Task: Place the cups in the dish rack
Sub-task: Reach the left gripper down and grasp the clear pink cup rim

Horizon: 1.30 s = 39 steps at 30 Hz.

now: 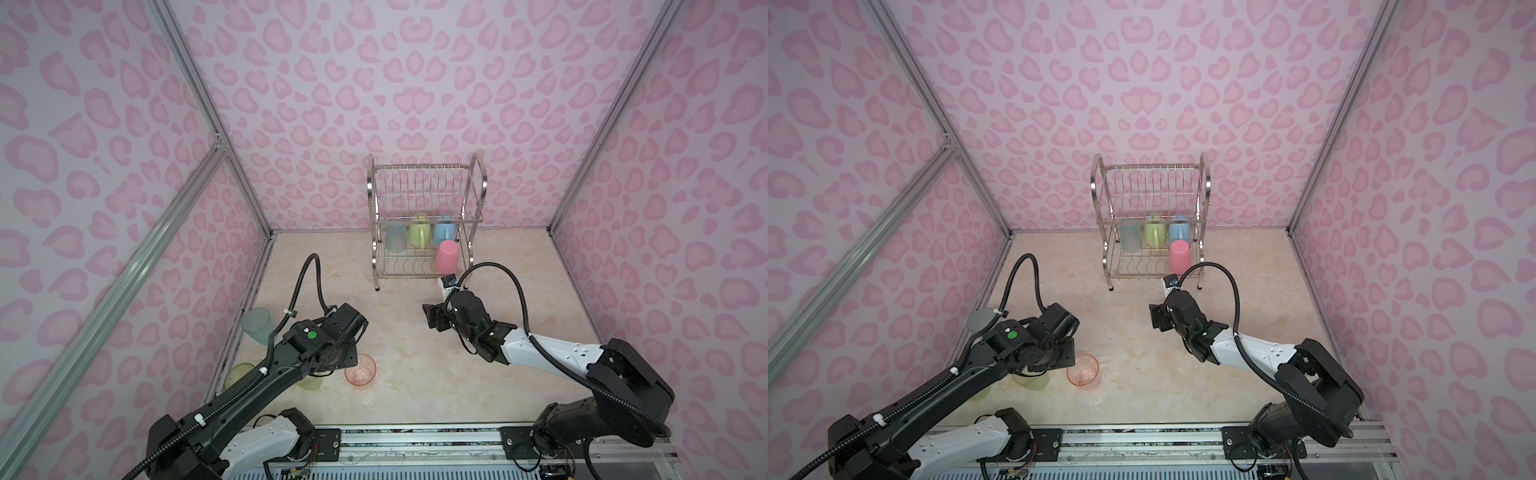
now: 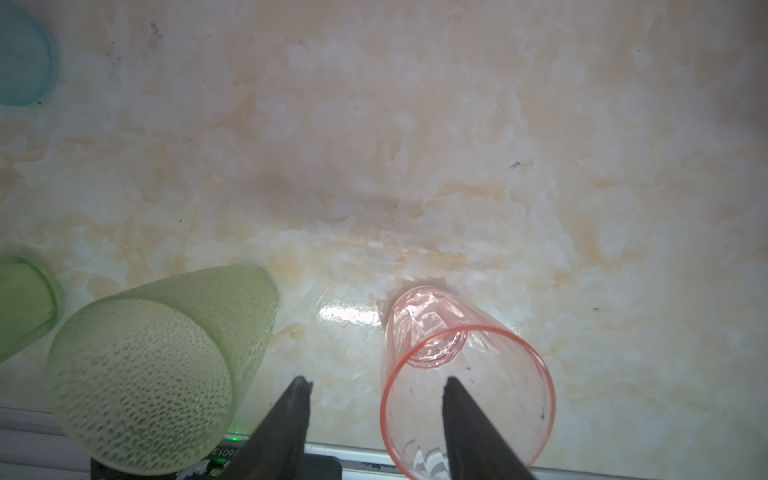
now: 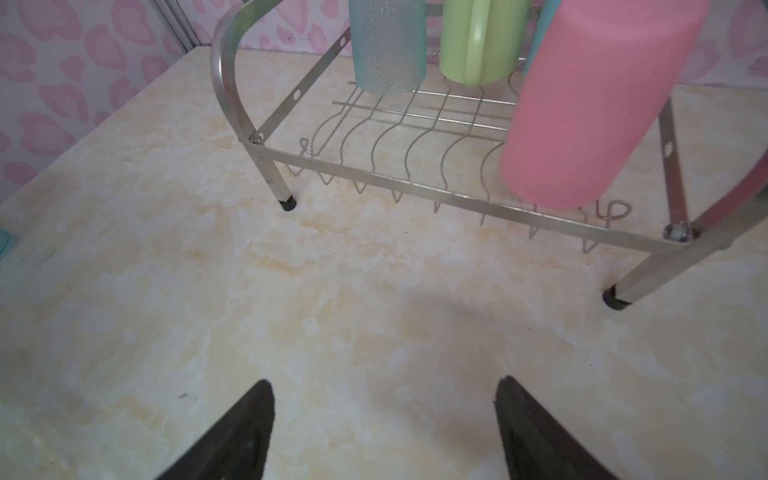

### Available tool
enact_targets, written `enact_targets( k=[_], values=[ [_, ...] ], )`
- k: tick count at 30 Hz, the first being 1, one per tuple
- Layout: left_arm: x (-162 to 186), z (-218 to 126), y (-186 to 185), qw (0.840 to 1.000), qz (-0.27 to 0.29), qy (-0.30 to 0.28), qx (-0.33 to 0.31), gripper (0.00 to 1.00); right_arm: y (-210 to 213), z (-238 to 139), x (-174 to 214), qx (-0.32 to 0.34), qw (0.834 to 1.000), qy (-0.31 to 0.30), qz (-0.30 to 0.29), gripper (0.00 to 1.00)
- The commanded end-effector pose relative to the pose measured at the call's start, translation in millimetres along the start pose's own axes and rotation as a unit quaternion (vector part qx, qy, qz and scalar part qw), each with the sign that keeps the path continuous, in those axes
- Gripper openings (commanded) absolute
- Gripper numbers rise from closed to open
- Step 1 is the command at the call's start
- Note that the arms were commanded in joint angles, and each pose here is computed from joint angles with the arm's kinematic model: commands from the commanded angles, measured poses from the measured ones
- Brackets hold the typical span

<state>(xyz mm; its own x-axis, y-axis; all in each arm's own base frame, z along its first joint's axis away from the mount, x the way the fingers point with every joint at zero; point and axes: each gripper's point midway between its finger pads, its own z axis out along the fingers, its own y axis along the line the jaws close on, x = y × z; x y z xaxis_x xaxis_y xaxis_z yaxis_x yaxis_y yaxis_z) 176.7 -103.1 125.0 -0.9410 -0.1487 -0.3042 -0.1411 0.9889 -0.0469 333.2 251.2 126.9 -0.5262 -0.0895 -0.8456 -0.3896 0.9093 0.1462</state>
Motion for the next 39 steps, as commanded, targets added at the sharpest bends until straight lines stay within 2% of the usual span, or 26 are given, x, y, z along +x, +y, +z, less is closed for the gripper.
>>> enact_targets(
  k=[1, 17, 18, 22, 29, 39],
  values=[
    [12.7, 5.4, 7.4, 1.000, 0.005, 0.026, -0.016, 0.51, 1.8, 0.5, 8.7, -0.007, 1.000, 0.010, -0.017, 0.82],
    [27.2, 37.3, -6.9, 0.998, 0.006, 0.057, 0.002, 0.37, 5.3, 6.5, 19.4, -0.020, 1.000, 0.020, -0.006, 0.82],
    [27.7, 39.7, -7.9, 0.998, 0.004, 0.058, 0.004, 0.33, 5.3, 6.4, 18.8, -0.020, 1.000, 0.020, -0.007, 0.82],
    [29.5, 47.6, -12.1, 0.998, 0.005, 0.065, 0.008, 0.27, 2.4, 5.7, 18.9, -0.013, 1.000, 0.018, -0.002, 0.81],
    [26.7, 49.8, -14.1, 0.998, 0.012, 0.062, 0.005, 0.13, -7.8, 3.2, 17.6, 0.014, 1.000, 0.009, 0.009, 0.80],
    [20.1, 46.3, -15.4, 0.999, 0.022, 0.050, 0.004, 0.05, -14.0, 4.3, 18.9, 0.030, 0.999, 0.009, 0.016, 0.79]
  ],
)
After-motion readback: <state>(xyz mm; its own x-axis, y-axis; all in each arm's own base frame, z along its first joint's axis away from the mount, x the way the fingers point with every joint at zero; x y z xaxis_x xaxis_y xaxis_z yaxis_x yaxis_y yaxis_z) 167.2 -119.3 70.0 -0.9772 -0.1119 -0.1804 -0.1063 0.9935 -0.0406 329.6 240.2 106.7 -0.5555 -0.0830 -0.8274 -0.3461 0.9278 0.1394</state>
